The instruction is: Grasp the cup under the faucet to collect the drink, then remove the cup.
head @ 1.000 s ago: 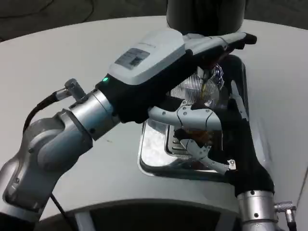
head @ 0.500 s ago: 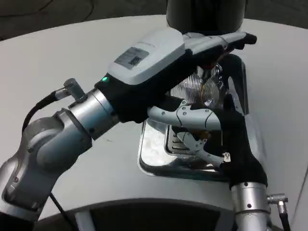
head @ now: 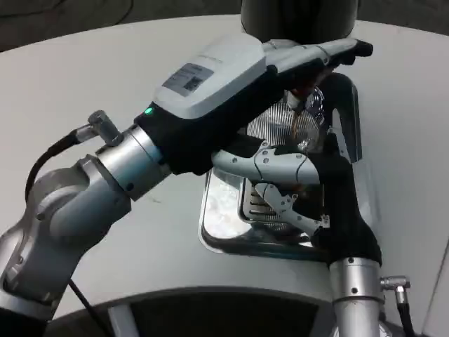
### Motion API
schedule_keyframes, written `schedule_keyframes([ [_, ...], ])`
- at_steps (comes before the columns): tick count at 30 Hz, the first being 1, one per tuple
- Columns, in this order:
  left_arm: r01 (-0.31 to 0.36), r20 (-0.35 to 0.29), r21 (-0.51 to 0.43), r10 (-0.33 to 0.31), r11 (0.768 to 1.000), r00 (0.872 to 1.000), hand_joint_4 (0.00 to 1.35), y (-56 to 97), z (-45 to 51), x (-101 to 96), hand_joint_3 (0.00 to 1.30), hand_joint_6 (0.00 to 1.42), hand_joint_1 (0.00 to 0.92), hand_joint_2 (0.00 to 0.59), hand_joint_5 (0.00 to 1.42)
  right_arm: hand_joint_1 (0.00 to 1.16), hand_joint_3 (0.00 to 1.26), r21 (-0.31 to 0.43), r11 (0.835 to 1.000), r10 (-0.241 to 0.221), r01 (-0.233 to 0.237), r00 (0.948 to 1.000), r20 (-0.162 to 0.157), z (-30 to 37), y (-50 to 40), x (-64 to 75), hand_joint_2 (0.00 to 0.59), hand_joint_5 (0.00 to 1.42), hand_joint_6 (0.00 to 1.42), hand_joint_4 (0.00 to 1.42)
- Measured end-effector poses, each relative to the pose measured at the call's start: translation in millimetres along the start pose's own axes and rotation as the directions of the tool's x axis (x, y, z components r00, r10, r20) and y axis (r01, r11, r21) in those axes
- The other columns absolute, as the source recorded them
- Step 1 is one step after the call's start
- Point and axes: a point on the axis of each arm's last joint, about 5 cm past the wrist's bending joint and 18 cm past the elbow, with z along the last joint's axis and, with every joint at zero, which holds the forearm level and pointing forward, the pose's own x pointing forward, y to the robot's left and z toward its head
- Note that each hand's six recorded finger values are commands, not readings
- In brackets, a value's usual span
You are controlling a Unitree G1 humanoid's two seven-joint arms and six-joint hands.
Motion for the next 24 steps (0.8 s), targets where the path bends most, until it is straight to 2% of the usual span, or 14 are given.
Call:
schedule_keyframes([
  [3,-0.006,-0.005,-0.008,0.006,1.000,1.000,0.18,0.7,-0.6,-0.4,0.16,0.17,0.000,0.099,0.30,0.80,0.01,0.001,1.000,-0.009,0.009,1.0000,0.003,1.2,1.1,1.4,0.196,0.02,0.01,0.05],
  [8,-0.042,-0.050,-0.066,0.039,0.997,0.998,0.18,2.2,-6.0,-5.5,0.16,0.17,0.000,0.099,0.30,0.86,0.12,0.003,0.999,-0.048,0.048,0.9988,0.007,2.7,2.9,2.5,0.190,0.21,0.15,0.22],
  [16,-0.068,-0.067,-0.135,0.060,0.988,0.996,0.18,0.7,-9.7,-6.5,0.17,0.18,0.000,0.099,0.29,0.88,0.28,0.003,0.996,-0.095,0.095,0.9954,0.014,3.8,4.6,3.1,0.183,0.45,0.32,0.44],
  [19,-0.091,-0.100,-0.200,0.072,0.976,0.992,0.18,-1.6,-13.3,-9.3,0.17,0.18,0.000,0.098,0.27,0.90,0.32,0.005,0.994,-0.107,0.107,0.9941,0.016,3.7,4.8,3.9,0.181,0.51,0.36,0.49],
  [24,-0.146,-0.207,-0.353,0.075,0.924,0.975,0.16,-10.7,-24.4,-22.6,0.18,0.17,0.000,0.096,0.25,0.91,0.39,0.011,0.992,-0.124,0.124,0.9917,0.032,4.4,4.9,5.8,0.179,0.59,0.46,0.55],
])
